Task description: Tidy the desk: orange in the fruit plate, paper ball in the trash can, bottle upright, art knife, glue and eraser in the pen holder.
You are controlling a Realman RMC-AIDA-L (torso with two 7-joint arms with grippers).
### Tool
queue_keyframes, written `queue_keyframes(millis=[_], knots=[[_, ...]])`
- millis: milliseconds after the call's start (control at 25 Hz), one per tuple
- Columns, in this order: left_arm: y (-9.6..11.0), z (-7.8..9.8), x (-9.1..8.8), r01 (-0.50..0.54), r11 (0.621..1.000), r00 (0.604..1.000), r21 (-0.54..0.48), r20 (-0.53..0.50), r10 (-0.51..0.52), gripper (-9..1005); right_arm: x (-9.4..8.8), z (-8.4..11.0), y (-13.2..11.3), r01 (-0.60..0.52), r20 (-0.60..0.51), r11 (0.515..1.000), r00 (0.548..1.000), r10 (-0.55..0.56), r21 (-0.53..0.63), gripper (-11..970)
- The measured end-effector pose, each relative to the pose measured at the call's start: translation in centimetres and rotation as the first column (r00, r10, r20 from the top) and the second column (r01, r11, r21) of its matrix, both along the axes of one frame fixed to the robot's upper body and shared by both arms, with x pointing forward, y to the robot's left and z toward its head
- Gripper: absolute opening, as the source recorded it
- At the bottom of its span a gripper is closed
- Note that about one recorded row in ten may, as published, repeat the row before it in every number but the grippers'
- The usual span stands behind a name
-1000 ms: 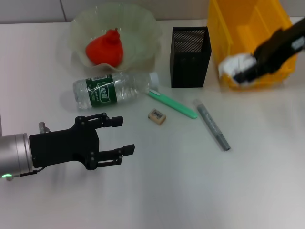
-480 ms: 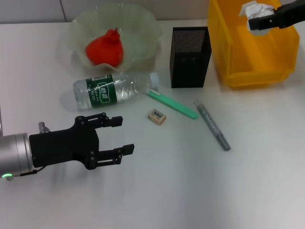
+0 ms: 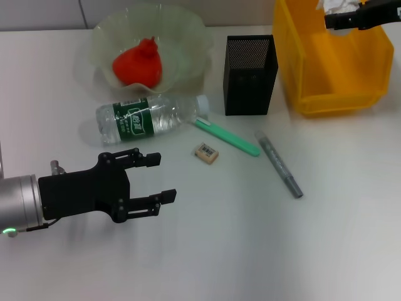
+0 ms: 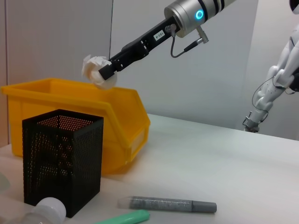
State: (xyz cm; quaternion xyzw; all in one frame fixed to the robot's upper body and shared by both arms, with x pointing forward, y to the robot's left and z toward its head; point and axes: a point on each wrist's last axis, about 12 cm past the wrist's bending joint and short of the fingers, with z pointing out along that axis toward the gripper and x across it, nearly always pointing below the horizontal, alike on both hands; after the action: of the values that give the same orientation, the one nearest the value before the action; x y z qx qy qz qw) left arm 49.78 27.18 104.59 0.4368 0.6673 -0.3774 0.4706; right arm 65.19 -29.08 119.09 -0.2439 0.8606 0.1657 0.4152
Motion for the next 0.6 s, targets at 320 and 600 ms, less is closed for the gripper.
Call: queue_keyframes(millis=[320, 600], knots=[[0.04, 0.0, 0.0, 0.0, 1.0, 1.0, 0.001, 0.0, 0.0, 750, 0.14, -0.24, 0.06, 0.018, 0.018, 1.0, 1.0, -0.018, -0.006, 759], [0.0, 0.01, 0.0, 0.001, 1.0, 1.0, 0.0, 0.0, -0.001, 750, 0.12, -0.74, 0.09, 0.024, 0.048, 0.999, 0.999, -0.025, 0.022, 821]])
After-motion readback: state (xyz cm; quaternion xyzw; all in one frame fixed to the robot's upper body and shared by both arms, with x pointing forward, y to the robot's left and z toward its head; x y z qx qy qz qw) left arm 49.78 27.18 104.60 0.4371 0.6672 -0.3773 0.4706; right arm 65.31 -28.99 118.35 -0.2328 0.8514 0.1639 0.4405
